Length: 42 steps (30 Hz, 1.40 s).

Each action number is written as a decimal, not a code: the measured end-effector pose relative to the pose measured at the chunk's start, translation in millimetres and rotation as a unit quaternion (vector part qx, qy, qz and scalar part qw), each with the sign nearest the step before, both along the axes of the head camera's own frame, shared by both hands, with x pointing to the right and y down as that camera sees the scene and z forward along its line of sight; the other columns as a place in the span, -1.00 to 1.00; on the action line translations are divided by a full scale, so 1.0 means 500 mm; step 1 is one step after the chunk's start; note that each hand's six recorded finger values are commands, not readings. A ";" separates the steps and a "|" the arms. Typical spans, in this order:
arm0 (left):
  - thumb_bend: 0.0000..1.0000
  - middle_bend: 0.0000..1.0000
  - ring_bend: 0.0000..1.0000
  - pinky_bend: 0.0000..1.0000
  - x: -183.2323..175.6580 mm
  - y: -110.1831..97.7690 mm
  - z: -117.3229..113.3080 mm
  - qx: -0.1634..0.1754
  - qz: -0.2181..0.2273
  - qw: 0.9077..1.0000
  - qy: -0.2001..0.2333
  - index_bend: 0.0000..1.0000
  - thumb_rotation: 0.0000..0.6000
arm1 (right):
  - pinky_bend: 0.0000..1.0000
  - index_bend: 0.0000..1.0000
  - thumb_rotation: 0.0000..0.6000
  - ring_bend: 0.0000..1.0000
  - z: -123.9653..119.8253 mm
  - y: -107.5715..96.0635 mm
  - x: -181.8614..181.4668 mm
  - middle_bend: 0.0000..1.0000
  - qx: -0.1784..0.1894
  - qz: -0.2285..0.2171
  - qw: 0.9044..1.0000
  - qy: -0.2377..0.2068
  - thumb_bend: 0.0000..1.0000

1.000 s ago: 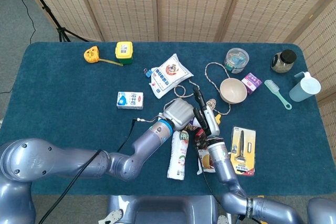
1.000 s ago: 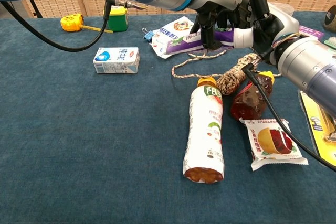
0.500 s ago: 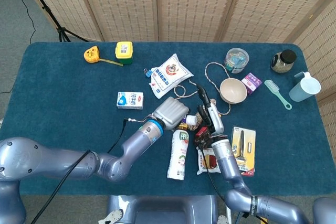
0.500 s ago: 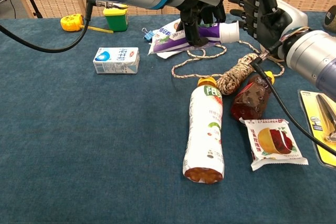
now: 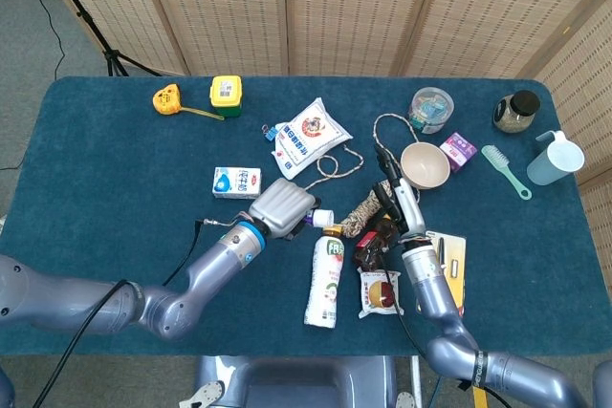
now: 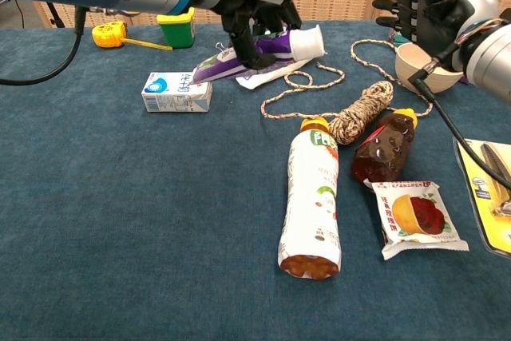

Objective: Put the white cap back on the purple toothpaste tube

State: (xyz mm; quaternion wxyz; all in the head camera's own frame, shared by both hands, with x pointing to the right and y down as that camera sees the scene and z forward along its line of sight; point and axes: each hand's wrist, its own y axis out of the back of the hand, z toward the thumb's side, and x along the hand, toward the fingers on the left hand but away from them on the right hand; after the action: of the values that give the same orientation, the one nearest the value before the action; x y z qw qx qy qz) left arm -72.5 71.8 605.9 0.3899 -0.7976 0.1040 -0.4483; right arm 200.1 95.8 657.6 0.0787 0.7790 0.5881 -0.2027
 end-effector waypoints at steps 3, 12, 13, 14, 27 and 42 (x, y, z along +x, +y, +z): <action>0.41 0.10 -0.06 0.03 -0.018 0.010 0.008 -0.001 0.004 1.000 -0.005 0.32 1.00 | -1.00 -1.00 -0.78 -1.00 -0.002 -0.004 0.013 -1.00 0.000 0.000 1.000 0.008 -1.00; 0.37 -0.07 -0.24 0.03 -0.053 0.043 0.064 -0.022 0.006 0.999 -0.031 0.08 1.00 | -1.00 -1.00 -0.77 -1.00 -0.004 -0.005 0.044 -1.00 0.000 -0.001 1.000 0.027 -1.00; 0.36 -0.16 -0.32 0.03 -0.055 0.045 0.070 -0.024 0.006 0.999 -0.034 -0.04 1.00 | -1.00 -1.00 -0.77 -1.00 -0.004 -0.005 0.048 -1.00 0.000 0.000 1.000 0.029 -1.00; 0.34 -0.26 -0.40 0.03 -0.058 0.048 0.076 -0.028 0.007 0.999 -0.038 -0.16 1.00 | -1.00 -1.00 -0.77 -1.00 -0.004 -0.005 0.051 -1.00 -0.001 0.000 1.000 0.030 -1.00; 0.05 -0.98 -1.00 -0.53 -0.097 0.057 0.112 -0.068 -0.002 0.995 -0.071 -0.95 1.00 | -1.00 -1.00 -0.77 -1.00 -0.003 -0.015 0.101 -1.00 0.002 0.010 0.998 0.055 -1.00; 0.04 -1.00 -1.00 -0.53 -0.211 0.000 0.051 -0.043 -0.104 0.993 -0.030 -1.00 1.00 | -1.00 -1.00 -0.75 -1.00 -0.011 -0.034 0.165 -1.00 0.013 0.001 0.994 0.105 -1.00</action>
State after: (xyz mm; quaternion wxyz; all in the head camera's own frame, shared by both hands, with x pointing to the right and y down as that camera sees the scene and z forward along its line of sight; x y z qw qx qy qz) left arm -178.1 71.8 631.4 0.3093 -0.7848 0.1552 -0.5142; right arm 282.4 79.0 652.0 0.0063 0.7539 0.5963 -0.2758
